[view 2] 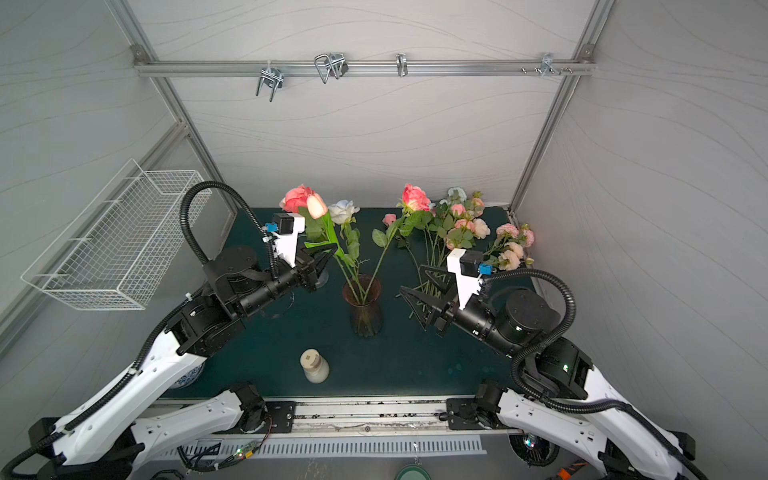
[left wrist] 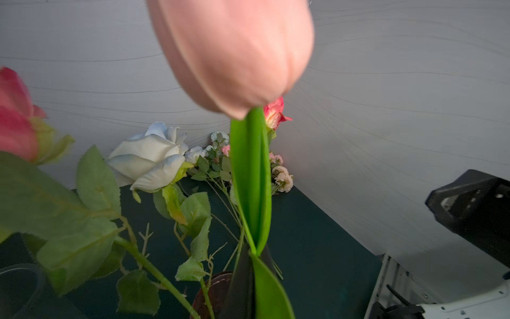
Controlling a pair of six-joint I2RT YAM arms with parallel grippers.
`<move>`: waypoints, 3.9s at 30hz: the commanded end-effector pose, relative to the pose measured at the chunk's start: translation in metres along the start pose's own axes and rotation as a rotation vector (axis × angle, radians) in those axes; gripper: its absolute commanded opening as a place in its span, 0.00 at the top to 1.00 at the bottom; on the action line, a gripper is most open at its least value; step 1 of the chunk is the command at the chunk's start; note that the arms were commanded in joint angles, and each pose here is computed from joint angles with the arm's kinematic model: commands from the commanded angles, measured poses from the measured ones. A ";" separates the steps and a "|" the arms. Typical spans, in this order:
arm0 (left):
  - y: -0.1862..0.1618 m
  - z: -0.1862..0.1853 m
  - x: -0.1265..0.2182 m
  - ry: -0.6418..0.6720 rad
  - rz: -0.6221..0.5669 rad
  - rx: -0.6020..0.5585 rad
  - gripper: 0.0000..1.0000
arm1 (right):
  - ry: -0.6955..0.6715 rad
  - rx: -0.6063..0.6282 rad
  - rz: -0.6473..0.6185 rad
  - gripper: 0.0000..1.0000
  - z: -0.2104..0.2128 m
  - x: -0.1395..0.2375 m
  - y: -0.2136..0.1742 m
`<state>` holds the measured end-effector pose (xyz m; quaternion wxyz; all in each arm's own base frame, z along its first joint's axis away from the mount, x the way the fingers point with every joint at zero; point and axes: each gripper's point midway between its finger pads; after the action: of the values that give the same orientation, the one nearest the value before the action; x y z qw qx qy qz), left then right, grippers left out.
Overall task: Arrange the flowers into the vase
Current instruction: 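Lower the pink tulip into the red vase held by the left gripper, then release the tulip with the right gripper while the left gripper lowers the vase, then grasp a peach peony stem in the pile and lift it with the right gripper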
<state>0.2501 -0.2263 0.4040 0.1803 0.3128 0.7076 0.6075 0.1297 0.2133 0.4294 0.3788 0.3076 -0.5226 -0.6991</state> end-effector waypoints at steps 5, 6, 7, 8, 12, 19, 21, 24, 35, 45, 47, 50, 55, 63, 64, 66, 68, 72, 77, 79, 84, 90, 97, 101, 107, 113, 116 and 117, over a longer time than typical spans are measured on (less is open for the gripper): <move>-0.022 0.012 -0.022 0.098 0.080 -0.071 0.96 | -0.118 0.031 0.050 0.26 -0.024 -0.007 -0.015; -0.027 0.011 -0.024 0.100 0.096 -0.068 0.86 | -0.150 0.024 0.057 0.26 -0.030 -0.008 -0.017; -0.029 0.010 -0.024 0.104 0.102 -0.065 0.73 | -0.183 0.013 0.066 0.26 -0.038 -0.010 -0.021; -0.031 0.009 -0.024 0.103 0.106 -0.064 0.62 | -0.217 0.001 0.075 0.26 -0.045 -0.011 -0.025; -0.026 0.005 -0.021 0.106 0.102 -0.055 0.41 | -0.392 -0.092 0.129 0.27 -0.091 -0.013 -0.054; 0.015 -0.002 0.015 0.073 -0.021 -0.001 0.20 | -0.628 -0.426 0.239 0.34 -0.189 -0.010 -0.135; 0.031 -0.004 0.033 0.058 -0.080 0.019 0.09 | -0.692 -0.531 0.275 0.36 -0.220 -0.009 -0.160; 0.047 -0.007 0.057 0.032 -0.158 0.047 0.01 | -0.791 -0.605 0.315 0.39 -0.260 -0.011 -0.186; -0.004 0.018 0.111 0.065 -0.188 0.215 0.01 | -1.071 -0.678 0.476 0.44 -0.384 -0.024 -0.242; -0.081 0.058 0.145 0.185 -0.177 0.401 0.01 | -1.130 -0.683 0.537 0.52 -0.431 -0.039 -0.262; -0.088 0.062 0.146 0.198 -0.173 0.416 0.01 | -1.129 -0.686 0.539 0.53 -0.436 -0.042 -0.266; -0.093 0.065 0.147 0.220 -0.161 0.418 0.01 | -1.141 -0.702 0.572 0.56 -0.441 -0.043 -0.277; -0.090 0.064 0.146 0.223 -0.147 0.401 0.01 | -1.145 -0.696 0.556 0.70 -0.443 -0.042 -0.277; -0.084 0.057 0.142 0.190 -0.137 0.381 0.01 | -1.157 -0.556 0.432 0.98 -0.434 -0.032 -0.220; -0.083 0.056 0.141 0.187 -0.135 0.379 0.01 | -1.152 -0.543 0.406 1.00 -0.430 -0.031 -0.211; -0.080 0.054 0.141 0.181 -0.138 0.377 0.01 | -1.150 -0.513 0.354 1.00 -0.422 -0.027 -0.190; -0.077 0.054 0.142 0.178 -0.142 0.375 0.01 | -1.144 -0.492 0.302 1.00 -0.412 -0.022 -0.170; -0.072 0.052 0.143 0.168 -0.152 0.374 0.01 | -1.128 -0.453 0.191 1.00 -0.386 -0.008 -0.134; -0.068 0.048 0.144 0.149 -0.150 0.369 0.01 | -1.120 -0.350 0.090 1.00 -0.349 0.005 -0.096; -0.067 0.047 0.143 0.149 -0.147 0.368 0.01 | -1.163 -0.285 0.072 1.00 -0.339 0.013 -0.083; -0.064 0.046 0.143 0.146 -0.146 0.368 0.01 | -1.270 -0.110 0.014 1.00 -0.313 0.028 -0.048; -0.062 0.045 0.143 0.140 -0.151 0.375 0.01 | -1.461 0.087 0.001 1.00 -0.310 0.039 -0.022; -0.061 0.045 0.144 0.140 -0.153 0.382 0.01 | -1.330 0.062 -0.039 1.00 -0.294 0.026 -0.014; -0.056 0.042 0.145 0.124 -0.159 0.379 0.01 | -1.246 0.061 -0.093 1.00 -0.264 0.027 0.002; -0.044 0.035 0.147 0.088 -0.178 0.365 0.01 | -1.030 0.022 -0.160 1.00 -0.207 0.032 0.025; -0.029 0.024 0.149 0.044 -0.165 0.339 0.01 | -0.581 -0.019 -0.161 1.00 -0.129 0.016 0.039; -0.022 0.015 0.149 0.008 -0.143 0.327 0.01 | -0.357 -0.054 -0.110 1.00 -0.090 0.005 0.039; -0.020 0.011 0.149 -0.010 -0.138 0.320 0.01 | -0.287 -0.070 -0.093 1.00 -0.077 0.001 0.038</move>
<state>0.1527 -0.1153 0.3776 0.1353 0.2779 0.8240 0.4748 0.2334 0.1257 0.4397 0.1528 0.1367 -0.5708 -0.7950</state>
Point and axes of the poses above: each gripper's point midway between its finger pads, its own x axis back along the fingers, its own z axis along the line the jaws close on, y = z × x, and after that the axes turned 3 degrees about -x, right-handed
